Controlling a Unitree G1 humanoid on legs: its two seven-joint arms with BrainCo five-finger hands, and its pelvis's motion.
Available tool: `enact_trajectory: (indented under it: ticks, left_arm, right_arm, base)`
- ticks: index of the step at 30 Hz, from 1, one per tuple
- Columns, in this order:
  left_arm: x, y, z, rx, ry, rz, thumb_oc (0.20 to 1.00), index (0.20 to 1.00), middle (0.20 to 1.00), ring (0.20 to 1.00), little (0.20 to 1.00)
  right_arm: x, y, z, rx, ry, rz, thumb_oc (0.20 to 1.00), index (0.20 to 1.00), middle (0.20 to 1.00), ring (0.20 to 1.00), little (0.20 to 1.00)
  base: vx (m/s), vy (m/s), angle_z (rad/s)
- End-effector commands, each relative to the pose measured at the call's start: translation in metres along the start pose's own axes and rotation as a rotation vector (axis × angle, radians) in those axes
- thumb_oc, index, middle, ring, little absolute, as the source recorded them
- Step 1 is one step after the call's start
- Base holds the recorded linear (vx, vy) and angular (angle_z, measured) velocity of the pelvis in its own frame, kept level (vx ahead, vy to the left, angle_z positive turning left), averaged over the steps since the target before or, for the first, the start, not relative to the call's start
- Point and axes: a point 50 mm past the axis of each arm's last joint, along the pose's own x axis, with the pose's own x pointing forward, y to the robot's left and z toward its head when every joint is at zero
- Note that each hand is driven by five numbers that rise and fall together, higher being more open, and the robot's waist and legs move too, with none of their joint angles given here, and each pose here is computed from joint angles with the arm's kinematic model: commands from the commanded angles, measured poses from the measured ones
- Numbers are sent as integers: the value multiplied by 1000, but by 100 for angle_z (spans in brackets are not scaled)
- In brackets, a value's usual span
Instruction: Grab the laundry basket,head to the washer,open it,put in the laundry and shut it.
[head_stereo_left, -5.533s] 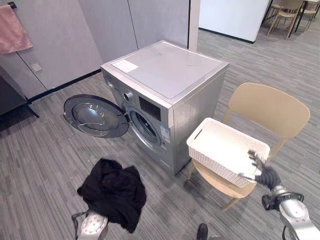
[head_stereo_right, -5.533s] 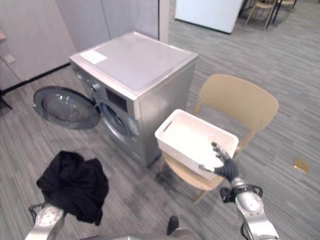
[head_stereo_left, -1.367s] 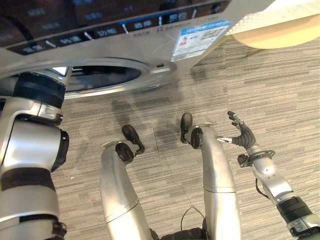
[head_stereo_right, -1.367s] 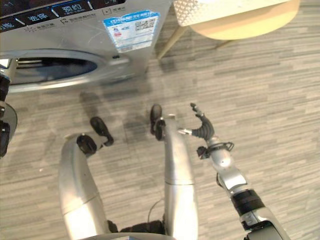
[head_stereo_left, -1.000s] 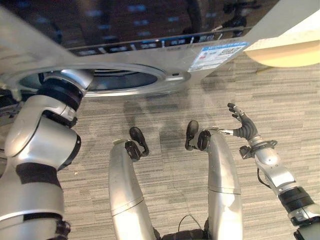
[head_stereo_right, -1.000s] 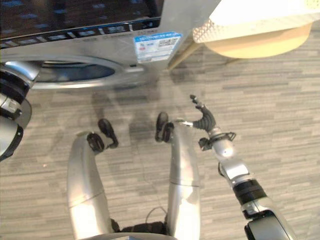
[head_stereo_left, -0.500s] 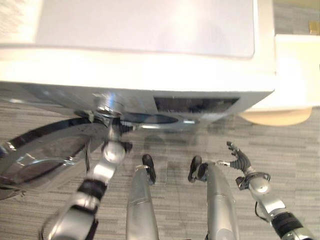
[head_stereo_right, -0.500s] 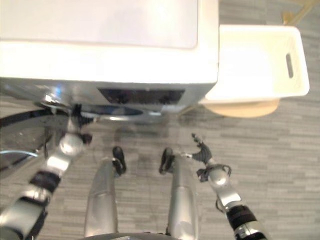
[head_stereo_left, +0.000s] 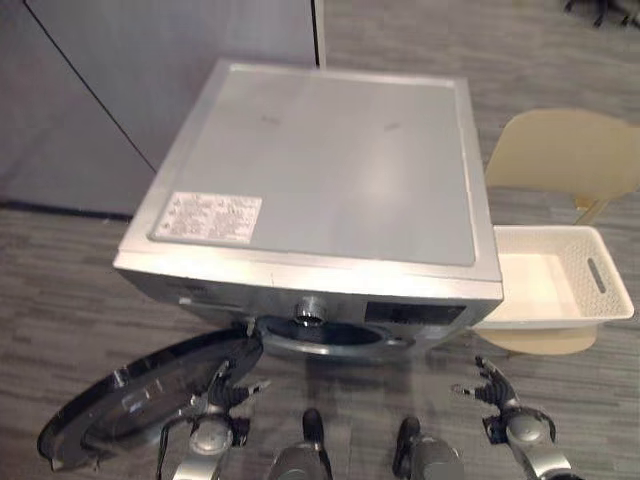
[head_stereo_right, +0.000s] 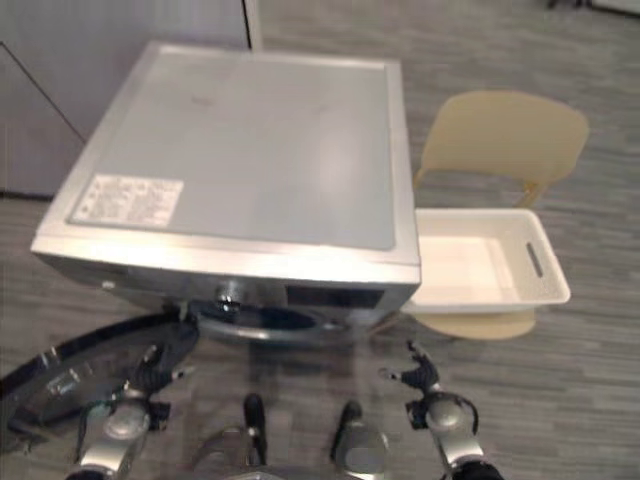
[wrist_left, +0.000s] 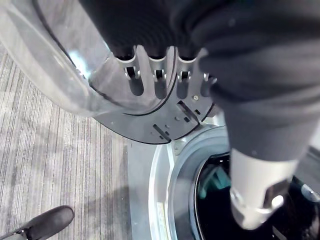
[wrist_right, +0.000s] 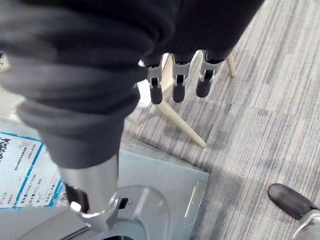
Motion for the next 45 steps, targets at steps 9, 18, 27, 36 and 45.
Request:
enact_trajectory:
  ticks: [9,18,27,36,45]
  left_arm:
    - [16,17,40,80,-138,96,1000,1000,1000,1000,1000]
    - [11,12,48,52,-192,79,1000,1000,1000,1000,1000]
    - [5,6,58,53,-258,38,1000,1000,1000,1000,1000]
    - [6,53,137,465,-534,198,1000,1000,1000,1000,1000]
    - [12,145,214,771,-492,524,1000,1000,1000,1000,1000]
  right_arm:
    - [2,2,0,-61,-1,9,1000,1000,1000,1000,1000]
    - [7,-14,0,-85,17,-38,1000,1000,1000,1000,1000]
    - [2,-15,-21,-53,111,-49,1000,1000,1000,1000,1000]
    - [0,-13,-23,-48,106,-37,1000,1000,1000,1000,1000]
    - [-4,-12,-27,-107,112,16,1000,1000,1000,1000,1000]
  base:
    - [-236,-2,-29]
    - [-246,-157,18]
    - [-77,64,68]
    - [105,161,15]
    - [52,79,-2]
